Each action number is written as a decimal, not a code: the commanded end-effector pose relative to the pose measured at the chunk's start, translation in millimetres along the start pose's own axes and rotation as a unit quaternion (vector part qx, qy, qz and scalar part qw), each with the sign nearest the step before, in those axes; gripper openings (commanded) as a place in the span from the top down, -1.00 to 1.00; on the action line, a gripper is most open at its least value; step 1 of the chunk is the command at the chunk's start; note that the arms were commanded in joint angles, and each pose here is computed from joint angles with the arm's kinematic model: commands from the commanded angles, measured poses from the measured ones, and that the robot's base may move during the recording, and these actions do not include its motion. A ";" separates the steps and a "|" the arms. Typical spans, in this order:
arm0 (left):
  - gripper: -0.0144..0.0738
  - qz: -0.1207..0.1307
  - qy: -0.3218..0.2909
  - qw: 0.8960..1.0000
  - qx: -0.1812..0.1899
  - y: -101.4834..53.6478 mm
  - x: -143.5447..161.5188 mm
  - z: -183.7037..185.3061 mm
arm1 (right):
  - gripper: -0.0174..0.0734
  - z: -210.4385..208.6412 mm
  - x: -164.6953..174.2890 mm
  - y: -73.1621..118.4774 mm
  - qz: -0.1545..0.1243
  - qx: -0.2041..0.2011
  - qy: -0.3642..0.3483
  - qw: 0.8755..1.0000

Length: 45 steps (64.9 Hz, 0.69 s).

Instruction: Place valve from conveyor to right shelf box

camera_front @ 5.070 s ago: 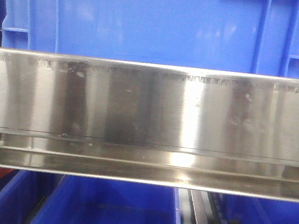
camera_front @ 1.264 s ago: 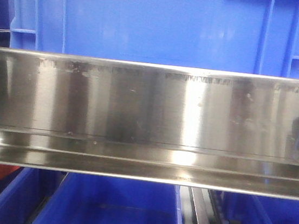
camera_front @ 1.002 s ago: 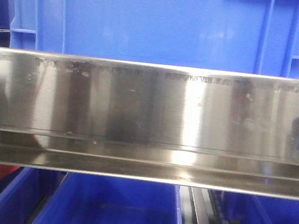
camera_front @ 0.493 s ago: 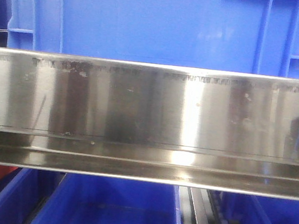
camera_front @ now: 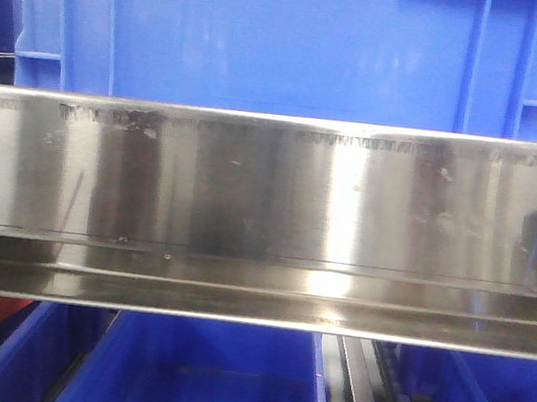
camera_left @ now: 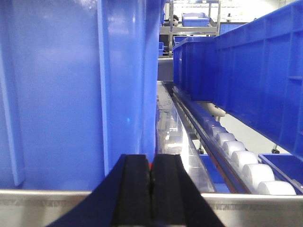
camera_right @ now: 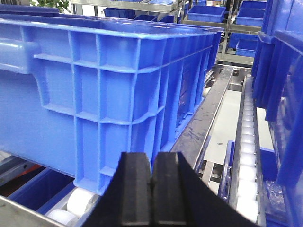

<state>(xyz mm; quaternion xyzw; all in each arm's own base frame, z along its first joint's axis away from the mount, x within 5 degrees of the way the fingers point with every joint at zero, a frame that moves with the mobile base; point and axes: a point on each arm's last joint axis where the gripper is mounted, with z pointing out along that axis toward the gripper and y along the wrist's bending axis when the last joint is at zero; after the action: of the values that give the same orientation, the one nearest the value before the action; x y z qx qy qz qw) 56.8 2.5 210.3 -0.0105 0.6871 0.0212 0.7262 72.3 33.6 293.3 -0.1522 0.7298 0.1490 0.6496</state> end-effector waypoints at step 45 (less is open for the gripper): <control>0.93 -0.004 -0.013 1.000 -0.001 0.1 -2.3 -0.6 | 0.96 -9.8 16.8 -16.0 0.024 0.114 -0.028 0.993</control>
<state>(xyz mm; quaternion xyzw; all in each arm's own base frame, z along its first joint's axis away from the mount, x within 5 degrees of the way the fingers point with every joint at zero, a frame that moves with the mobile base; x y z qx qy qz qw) 56.8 2.5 210.3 -0.0105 0.6871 0.0212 0.7262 71.6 19.9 281.2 -0.0830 0.7380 0.1019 0.6619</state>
